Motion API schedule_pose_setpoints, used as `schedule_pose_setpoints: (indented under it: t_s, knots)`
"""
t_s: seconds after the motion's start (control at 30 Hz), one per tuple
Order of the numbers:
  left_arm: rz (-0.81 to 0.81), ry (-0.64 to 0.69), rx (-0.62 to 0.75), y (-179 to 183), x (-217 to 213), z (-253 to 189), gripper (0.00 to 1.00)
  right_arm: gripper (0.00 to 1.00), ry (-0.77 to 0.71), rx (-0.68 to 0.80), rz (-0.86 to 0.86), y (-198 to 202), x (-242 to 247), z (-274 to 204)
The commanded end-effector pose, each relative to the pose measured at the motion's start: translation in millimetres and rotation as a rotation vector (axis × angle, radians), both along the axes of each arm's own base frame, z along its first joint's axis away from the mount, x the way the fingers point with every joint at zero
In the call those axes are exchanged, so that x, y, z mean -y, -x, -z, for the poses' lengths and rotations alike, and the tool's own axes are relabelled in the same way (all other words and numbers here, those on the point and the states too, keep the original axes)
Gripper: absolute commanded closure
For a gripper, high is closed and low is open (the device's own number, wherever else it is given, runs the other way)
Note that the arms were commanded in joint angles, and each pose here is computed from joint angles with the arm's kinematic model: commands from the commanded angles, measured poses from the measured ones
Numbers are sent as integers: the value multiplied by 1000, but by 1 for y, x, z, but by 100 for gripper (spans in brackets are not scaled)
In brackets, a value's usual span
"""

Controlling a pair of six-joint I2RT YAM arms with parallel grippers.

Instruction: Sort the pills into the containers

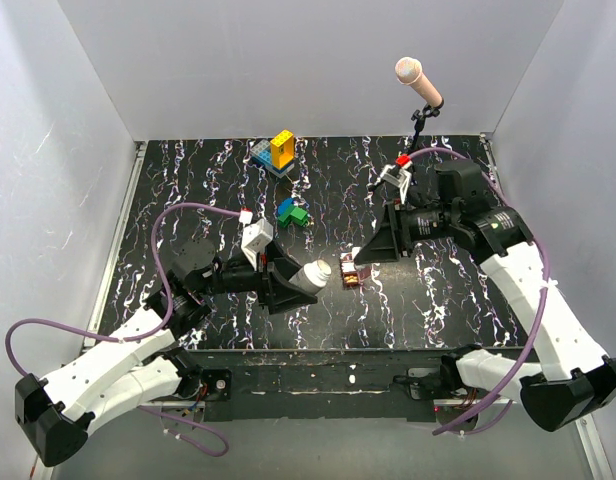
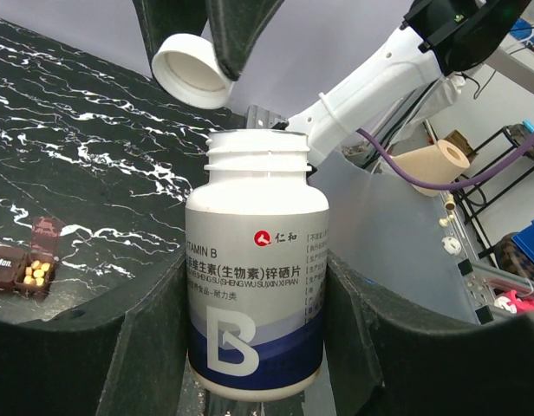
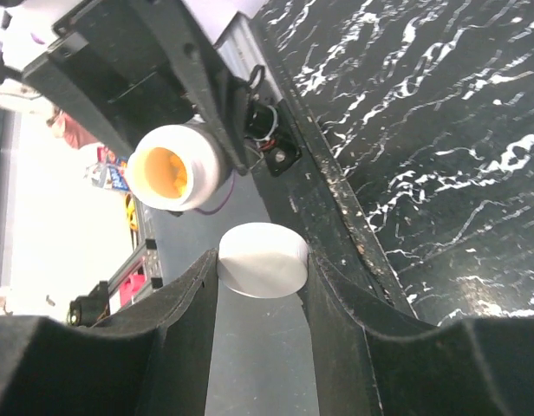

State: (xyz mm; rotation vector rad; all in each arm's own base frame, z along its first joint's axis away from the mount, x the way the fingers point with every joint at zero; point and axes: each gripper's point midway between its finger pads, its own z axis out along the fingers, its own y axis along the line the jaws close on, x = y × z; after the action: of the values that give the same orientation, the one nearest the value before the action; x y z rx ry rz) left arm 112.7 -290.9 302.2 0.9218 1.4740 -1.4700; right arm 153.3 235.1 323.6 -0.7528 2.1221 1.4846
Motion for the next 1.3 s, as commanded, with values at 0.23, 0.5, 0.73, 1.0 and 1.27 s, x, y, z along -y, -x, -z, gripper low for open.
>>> schedule_pose_setpoints:
  t_s: [0.23,0.5,0.73,1.0,1.27]
  knots:
    - [91,35,52,16,-2,-25,100,96,-129,68,-274,38,-32,-42]
    - [116,27,30,20,-2,-23,100,96,-106,35,-362,52,-47,-41]
    - [127,15,15,21,-1,-20,100,97,-55,12,-384,57,-51,-38]
    - [133,2,2,21,2,-15,100,97,3,-9,-394,60,-55,-32]
    - [146,-2,-5,23,4,-14,100,97,59,-33,-409,63,-55,-22]
